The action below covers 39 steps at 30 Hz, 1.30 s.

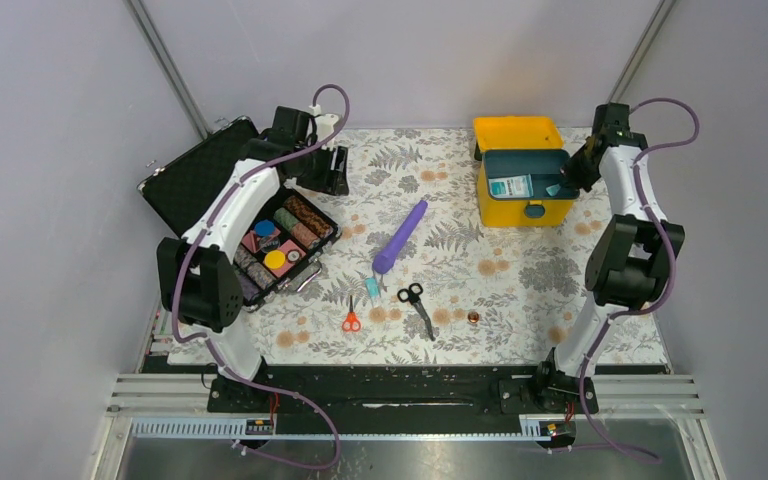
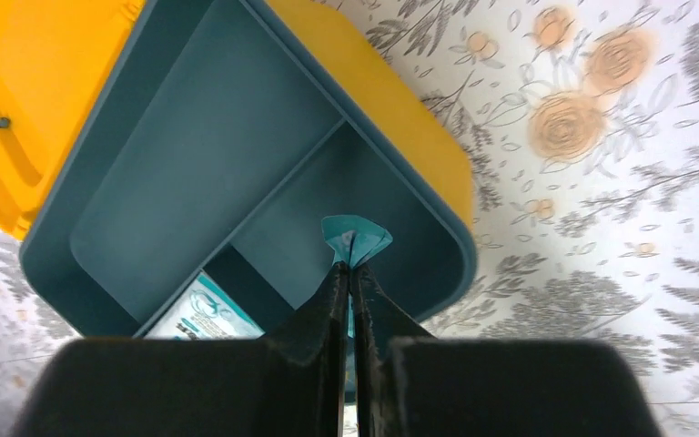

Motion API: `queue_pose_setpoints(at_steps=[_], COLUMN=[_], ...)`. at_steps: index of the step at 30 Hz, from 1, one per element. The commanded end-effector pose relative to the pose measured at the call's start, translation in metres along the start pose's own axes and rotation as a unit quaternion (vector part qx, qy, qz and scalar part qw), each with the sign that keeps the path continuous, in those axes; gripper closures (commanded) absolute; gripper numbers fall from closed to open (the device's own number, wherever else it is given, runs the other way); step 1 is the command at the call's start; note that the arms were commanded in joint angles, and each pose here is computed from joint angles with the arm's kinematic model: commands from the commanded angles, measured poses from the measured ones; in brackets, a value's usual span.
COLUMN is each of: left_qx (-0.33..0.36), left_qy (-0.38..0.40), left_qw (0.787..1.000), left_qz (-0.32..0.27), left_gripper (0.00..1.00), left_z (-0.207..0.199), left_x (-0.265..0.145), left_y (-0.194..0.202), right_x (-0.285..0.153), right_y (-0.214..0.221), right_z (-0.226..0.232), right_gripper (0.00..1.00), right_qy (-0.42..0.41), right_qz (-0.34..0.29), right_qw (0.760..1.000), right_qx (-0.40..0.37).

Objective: Organize the medicine kit

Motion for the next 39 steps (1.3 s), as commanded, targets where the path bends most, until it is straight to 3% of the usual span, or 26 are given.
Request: queue_pose_setpoints(at_steps=[1, 4, 10, 15, 22, 24, 28, 31, 35, 37, 39], left_qx=[0.033, 0.039, 0.063, 0.06, 0.043, 0.032, -0.017, -0.031, -0.032, -0.03, -0.029], left_qy=[-0.024, -0.03, -0.035, -0.033, 0.002, 0.011, 0.023, 0.031, 0.018, 0.008, -0.009], left_qw=[0.999, 0.998, 0.997, 0.997, 0.999, 0.999, 0.999, 0.999, 0.999, 0.999, 0.999], left_qz=[-0.029, -0.028, -0.028, -0.02, -0.003, 0.003, 0.014, 0.012, 0.005, -0.008, -0.027], left_gripper=[0.39, 0.39, 0.39, 0.38, 0.39, 0.39, 0.39, 0.39, 0.39, 0.39, 0.39], left_z=[-0.001, -0.001, -0.007, -0.01, -0.014, -0.014, -0.013, -0.015, -0.014, -0.013, -0.009], left_x=[-0.02, -0.02, -0.019, -0.011, -0.007, -0.005, 0.005, 0.007, 0.002, -0.003, -0.01], left_y=[-0.003, -0.003, -0.004, -0.002, 0.011, 0.02, 0.038, 0.043, 0.041, 0.037, 0.03], right_x=[0.003, 0.011, 0.008, -0.01, -0.034, -0.041, -0.053, -0.062, -0.066, -0.068, -0.07], right_y=[-0.012, -0.012, -0.02, -0.022, -0.003, 0.008, 0.044, 0.09, 0.152, 0.178, 0.199], right_z=[0.015, 0.016, 0.028, 0.028, 0.022, 0.021, 0.036, 0.068, 0.107, 0.127, 0.147], right_gripper=[1.0, 0.98, 0.67, 0.61, 0.48, 0.36, 0.23, 0.2, 0.3, 0.39, 0.42], right_qy=[-0.036, -0.025, -0.08, -0.102, -0.169, -0.168, -0.218, -0.283, -0.305, -0.311, -0.315], right_qz=[-0.003, 0.002, 0.006, -0.012, -0.028, -0.027, -0.013, 0.025, 0.07, 0.071, 0.068], right_qw=[0.995, 0.992, 0.988, 0.989, 0.983, 0.978, 0.949, 0.907, 0.868, 0.837, 0.806], right_qx=[0.097, 0.127, 0.135, 0.105, -0.067, -0.123, -0.226, -0.31, -0.386, -0.444, -0.497])
Point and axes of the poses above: each gripper's point midway between its finger pads, its own x axis out along the fingers, its own z axis along the line the jaws close on, y = z × x, the point moved 10 cm from there along -x, back along the fingers, and after that the axes turned 9 degrees about -x, right-handed, at the moved point
